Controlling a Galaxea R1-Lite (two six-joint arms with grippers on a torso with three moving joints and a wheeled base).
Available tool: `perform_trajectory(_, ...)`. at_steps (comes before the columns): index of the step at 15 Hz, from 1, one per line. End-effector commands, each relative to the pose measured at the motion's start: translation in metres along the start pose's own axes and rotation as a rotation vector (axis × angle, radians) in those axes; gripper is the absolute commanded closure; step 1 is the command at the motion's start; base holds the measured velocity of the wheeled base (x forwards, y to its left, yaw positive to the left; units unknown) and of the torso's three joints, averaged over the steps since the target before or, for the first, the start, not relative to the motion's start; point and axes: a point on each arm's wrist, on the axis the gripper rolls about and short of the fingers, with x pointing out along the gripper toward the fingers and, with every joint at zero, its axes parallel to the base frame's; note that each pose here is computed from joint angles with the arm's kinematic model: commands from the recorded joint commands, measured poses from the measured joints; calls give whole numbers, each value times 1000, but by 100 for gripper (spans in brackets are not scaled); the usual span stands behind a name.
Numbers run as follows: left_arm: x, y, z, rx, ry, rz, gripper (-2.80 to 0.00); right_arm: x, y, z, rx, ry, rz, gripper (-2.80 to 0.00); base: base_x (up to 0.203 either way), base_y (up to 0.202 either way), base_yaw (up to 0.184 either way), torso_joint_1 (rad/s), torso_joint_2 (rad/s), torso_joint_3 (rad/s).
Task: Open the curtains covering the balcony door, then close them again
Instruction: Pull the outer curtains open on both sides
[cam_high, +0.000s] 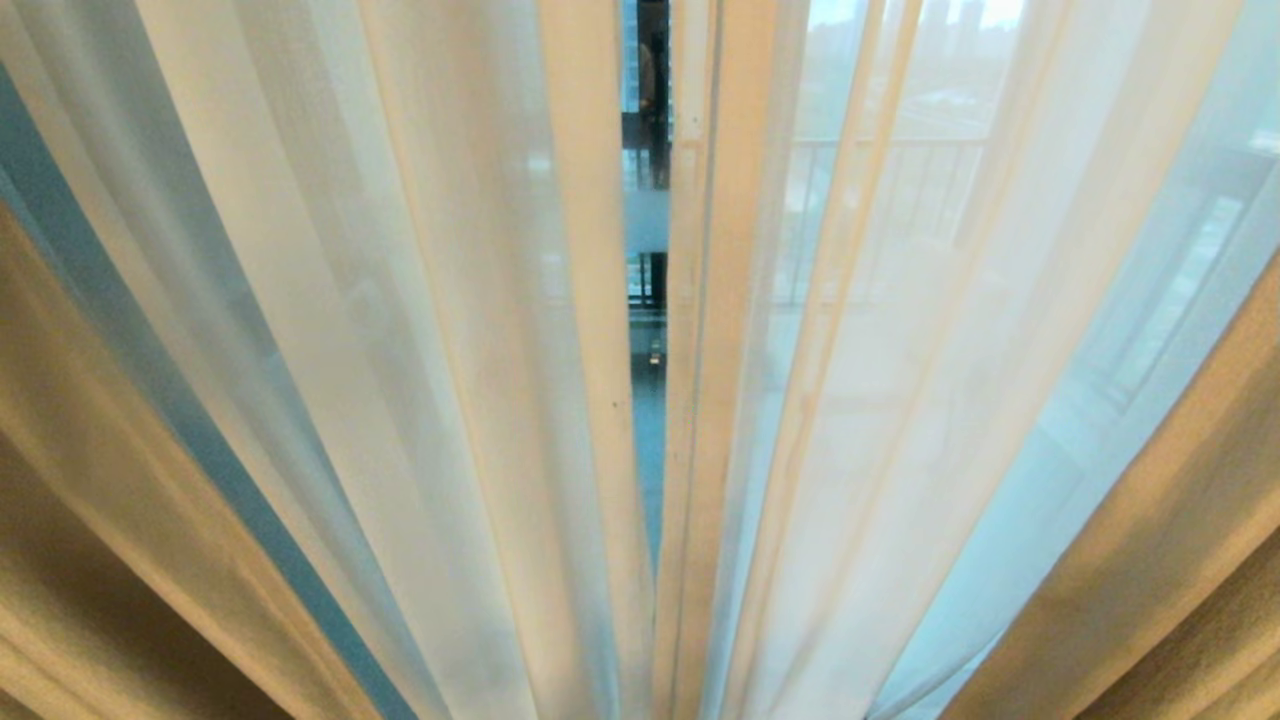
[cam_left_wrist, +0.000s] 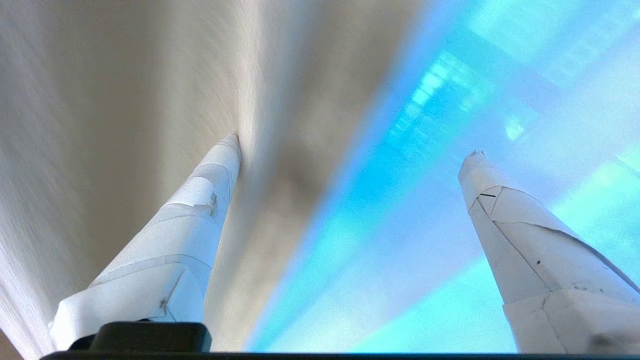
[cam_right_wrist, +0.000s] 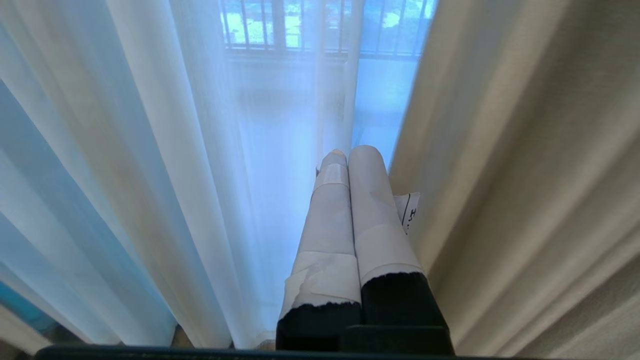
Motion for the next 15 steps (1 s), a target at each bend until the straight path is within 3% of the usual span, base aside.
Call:
perform_trajectory(1,-22,-2,1,-5,-8,-33,-280,0,0,0,-1,-1,1,0,0,0,0,0,0,0)
perform_trajectory(9,-70,10,-27,11,59,-68,-280,0,0,0,-1,-1,1,0,0,0,0,0,0,0)
perform_trajectory(10,-75,11,-31,17,70,-75,0,0,0,0,-1,-1,1,0,0,0,0,0,0,0)
perform_trajectory(15,-98,20,-49,45,113,-110,0,0,0,0,-1,-1,1,0,0,0,0,0,0,0)
